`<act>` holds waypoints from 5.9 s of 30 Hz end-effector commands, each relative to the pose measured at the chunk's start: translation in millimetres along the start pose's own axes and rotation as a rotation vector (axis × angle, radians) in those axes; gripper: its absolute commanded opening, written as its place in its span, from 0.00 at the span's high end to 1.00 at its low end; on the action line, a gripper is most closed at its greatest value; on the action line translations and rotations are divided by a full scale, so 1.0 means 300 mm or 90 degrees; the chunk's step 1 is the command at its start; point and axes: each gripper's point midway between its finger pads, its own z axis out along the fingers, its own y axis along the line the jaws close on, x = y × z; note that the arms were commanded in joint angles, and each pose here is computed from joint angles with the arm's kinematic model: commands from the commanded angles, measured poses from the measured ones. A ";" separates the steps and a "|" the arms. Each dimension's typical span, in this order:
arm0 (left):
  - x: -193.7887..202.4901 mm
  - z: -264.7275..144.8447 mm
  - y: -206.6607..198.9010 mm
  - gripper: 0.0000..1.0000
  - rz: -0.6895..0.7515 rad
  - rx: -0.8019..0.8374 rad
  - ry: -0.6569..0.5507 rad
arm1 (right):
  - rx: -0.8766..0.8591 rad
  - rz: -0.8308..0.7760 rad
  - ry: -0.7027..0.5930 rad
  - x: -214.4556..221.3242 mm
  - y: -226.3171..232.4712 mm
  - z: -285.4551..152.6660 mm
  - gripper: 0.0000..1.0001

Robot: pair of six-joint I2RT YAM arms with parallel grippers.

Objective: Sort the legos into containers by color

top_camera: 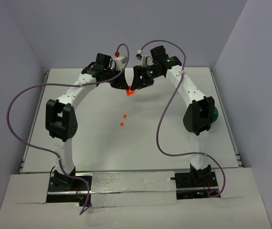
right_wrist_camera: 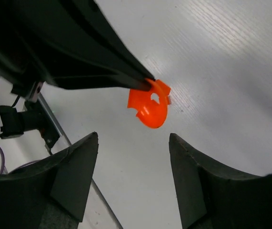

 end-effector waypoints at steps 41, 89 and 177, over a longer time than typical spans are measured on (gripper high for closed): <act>-0.238 -0.250 -0.034 0.01 0.079 -0.084 -0.235 | 0.198 -0.036 -0.037 0.127 -0.204 -0.449 1.00; -0.166 -0.182 0.172 0.01 0.061 -0.183 -0.200 | 0.726 0.445 0.153 0.800 -0.678 -1.101 1.00; -0.046 -0.488 0.418 0.01 -0.096 -0.187 -0.219 | 0.212 -0.367 0.267 0.336 -0.136 0.545 0.31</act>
